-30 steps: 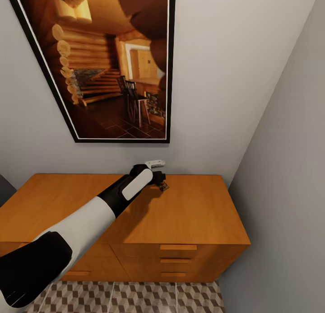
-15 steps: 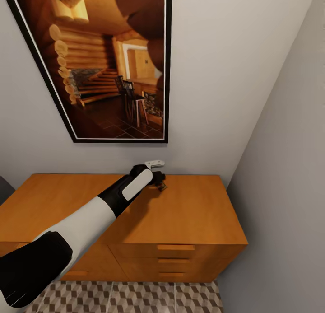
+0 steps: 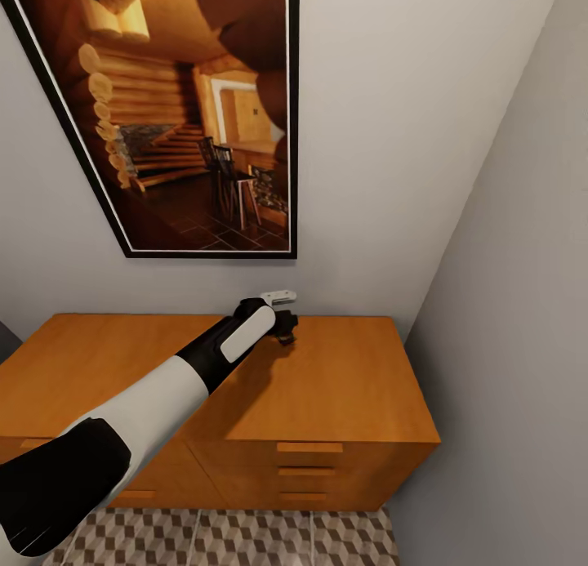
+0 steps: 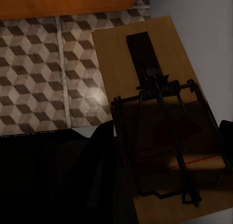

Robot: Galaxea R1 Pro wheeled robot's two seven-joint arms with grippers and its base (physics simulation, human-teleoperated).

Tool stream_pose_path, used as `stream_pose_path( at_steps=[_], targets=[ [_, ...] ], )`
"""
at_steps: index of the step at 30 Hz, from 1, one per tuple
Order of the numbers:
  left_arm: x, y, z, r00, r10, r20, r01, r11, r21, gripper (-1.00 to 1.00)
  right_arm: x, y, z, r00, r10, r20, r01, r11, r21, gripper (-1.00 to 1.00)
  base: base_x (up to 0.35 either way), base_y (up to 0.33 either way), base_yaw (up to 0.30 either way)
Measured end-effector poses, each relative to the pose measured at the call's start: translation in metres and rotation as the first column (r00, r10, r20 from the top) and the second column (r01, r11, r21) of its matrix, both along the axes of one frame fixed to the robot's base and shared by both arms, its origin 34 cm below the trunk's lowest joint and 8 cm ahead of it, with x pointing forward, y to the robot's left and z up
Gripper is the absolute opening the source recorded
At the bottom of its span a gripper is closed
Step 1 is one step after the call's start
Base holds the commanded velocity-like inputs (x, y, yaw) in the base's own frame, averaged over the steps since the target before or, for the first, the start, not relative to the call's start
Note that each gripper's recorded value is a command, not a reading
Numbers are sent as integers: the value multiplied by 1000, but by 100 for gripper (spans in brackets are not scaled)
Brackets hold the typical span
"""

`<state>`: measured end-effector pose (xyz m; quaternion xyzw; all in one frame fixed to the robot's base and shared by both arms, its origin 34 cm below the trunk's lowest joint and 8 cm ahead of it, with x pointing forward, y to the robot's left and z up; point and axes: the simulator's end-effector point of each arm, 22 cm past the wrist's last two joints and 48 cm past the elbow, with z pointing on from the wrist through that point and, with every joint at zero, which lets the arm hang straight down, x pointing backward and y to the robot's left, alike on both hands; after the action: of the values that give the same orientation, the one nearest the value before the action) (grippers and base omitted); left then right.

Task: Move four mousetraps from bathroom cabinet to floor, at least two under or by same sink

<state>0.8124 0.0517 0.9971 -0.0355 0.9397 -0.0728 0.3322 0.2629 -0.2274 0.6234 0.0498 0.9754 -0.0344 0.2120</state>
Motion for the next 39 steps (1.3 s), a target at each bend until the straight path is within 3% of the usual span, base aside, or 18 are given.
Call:
stream_pose_path(
  at_steps=[8, 11, 16, 19, 39],
  targets=[
    [1, 5, -4, 1000, 15, -4, -15, 1000, 3, 100, 0, 0, 0, 1000, 0, 0, 0, 1000, 0, -100, 0, -1, 0],
    [6, 10, -2, 998, 59, 22, -59, 998, -5, 100, 0, 0, 0, 1000, 0, 0, 0, 1000, 0, -100, 0, 0, 0],
    [9, 25, 0, 988, 149, 44, -150, 988, 32, 100, 0, 0, 0, 1000, 0, -1, 0, 1000, 0, -100, 0, 0, 0],
    [7, 25, 1, 985, 169, 44, -171, 984, 46, 100, 0, 0, 0, 1000, 0, 0, 0, 1000, 0, -100, 0, 0, 0],
    [5, 27, 2, 982, 185, 47, -188, 980, 68, 100, 0, 1, 0, 1000, 0, 0, 0, 1000, 1, -100, 0, 0, 0]
  ],
)
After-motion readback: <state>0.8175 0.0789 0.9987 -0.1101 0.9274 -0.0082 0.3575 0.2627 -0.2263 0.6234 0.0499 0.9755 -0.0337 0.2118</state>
